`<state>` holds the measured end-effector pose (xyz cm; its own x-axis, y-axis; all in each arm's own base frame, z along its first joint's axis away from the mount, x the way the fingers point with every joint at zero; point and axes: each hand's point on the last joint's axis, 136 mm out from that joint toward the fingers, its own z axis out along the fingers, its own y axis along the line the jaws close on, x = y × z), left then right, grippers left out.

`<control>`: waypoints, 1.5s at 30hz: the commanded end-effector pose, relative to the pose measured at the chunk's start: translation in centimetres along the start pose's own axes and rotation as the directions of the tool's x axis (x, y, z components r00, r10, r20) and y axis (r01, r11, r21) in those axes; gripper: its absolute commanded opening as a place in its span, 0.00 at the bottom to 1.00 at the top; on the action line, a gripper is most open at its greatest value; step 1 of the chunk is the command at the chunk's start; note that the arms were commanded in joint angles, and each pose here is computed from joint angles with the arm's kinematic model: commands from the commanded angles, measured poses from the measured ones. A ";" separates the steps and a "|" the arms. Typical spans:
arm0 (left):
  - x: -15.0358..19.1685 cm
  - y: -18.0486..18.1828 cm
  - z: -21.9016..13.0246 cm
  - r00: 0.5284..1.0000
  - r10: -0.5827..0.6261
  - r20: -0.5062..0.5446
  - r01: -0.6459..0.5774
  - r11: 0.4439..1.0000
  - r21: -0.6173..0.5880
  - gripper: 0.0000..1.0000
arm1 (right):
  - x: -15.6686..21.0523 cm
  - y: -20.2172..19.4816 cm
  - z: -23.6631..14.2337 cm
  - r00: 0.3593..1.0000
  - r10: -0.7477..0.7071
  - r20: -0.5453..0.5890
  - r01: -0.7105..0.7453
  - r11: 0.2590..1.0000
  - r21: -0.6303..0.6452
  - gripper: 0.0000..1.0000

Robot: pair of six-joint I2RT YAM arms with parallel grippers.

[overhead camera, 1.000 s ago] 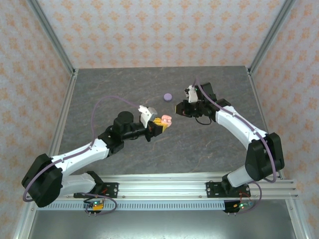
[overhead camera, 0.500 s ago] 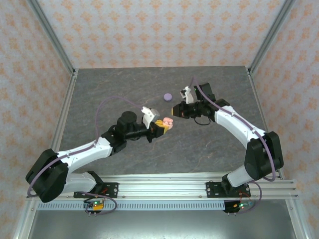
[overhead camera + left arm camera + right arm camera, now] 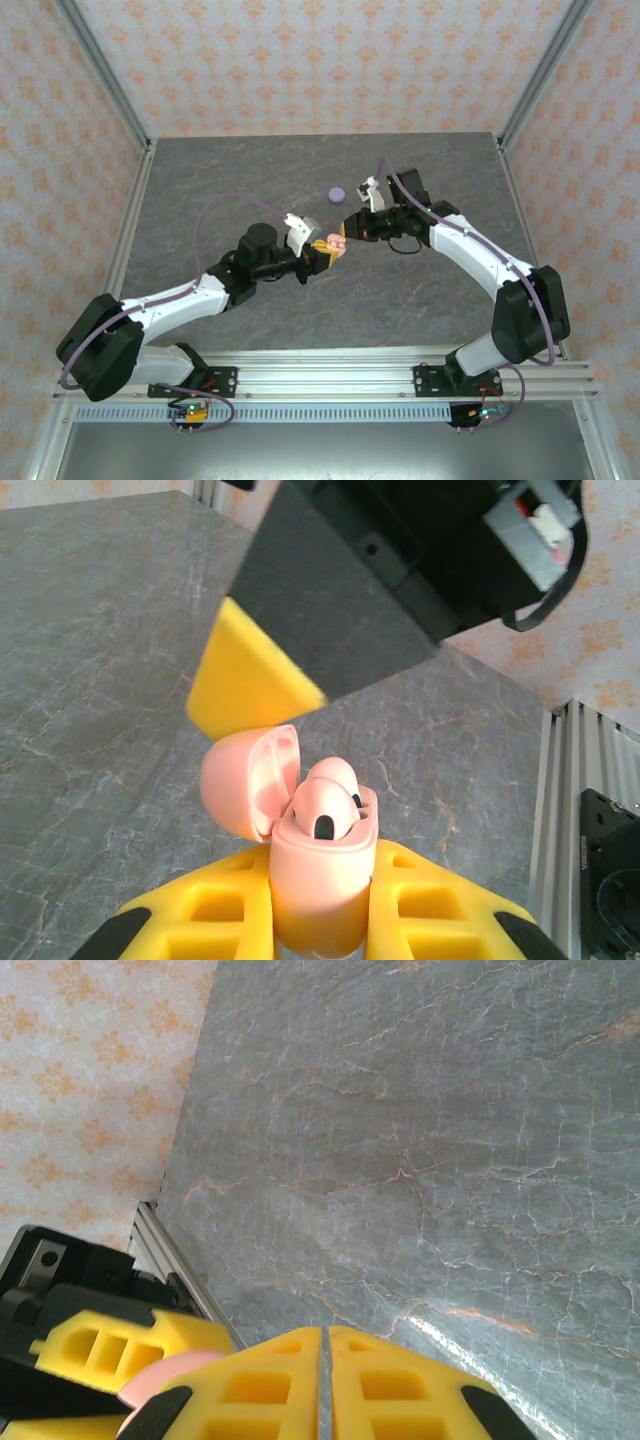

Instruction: Insert wireless bluetooth earbuds into charging case

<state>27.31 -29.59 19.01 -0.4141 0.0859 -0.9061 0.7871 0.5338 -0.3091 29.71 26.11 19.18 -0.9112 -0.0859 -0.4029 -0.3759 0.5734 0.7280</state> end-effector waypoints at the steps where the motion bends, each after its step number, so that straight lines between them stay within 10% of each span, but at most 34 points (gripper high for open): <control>1: -2.8 0.2 0.2 0.997 0.018 0.080 -0.016 1.000 -0.023 0.15 | 0.8 1.5 -0.9 0.998 -0.055 -0.003 0.055 0.998 -0.039 0.11; 23: -2.1 1.2 0.1 0.999 0.020 0.045 -0.016 0.997 -0.073 0.15 | -1.0 -1.6 -2.4 0.993 -0.016 0.113 -0.005 0.983 0.184 0.10; 45: -2.1 -0.6 -0.3 0.994 0.110 0.008 -0.110 0.994 0.011 0.15 | 0.4 2.1 0.3 0.997 -0.048 -0.060 0.047 0.999 -0.028 0.10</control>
<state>26.68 -29.74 19.39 -0.3682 0.1558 -0.9166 0.8290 0.5013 -0.2479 29.74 26.63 18.86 -0.9183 -0.1145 -0.3789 -0.3675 0.6026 0.7084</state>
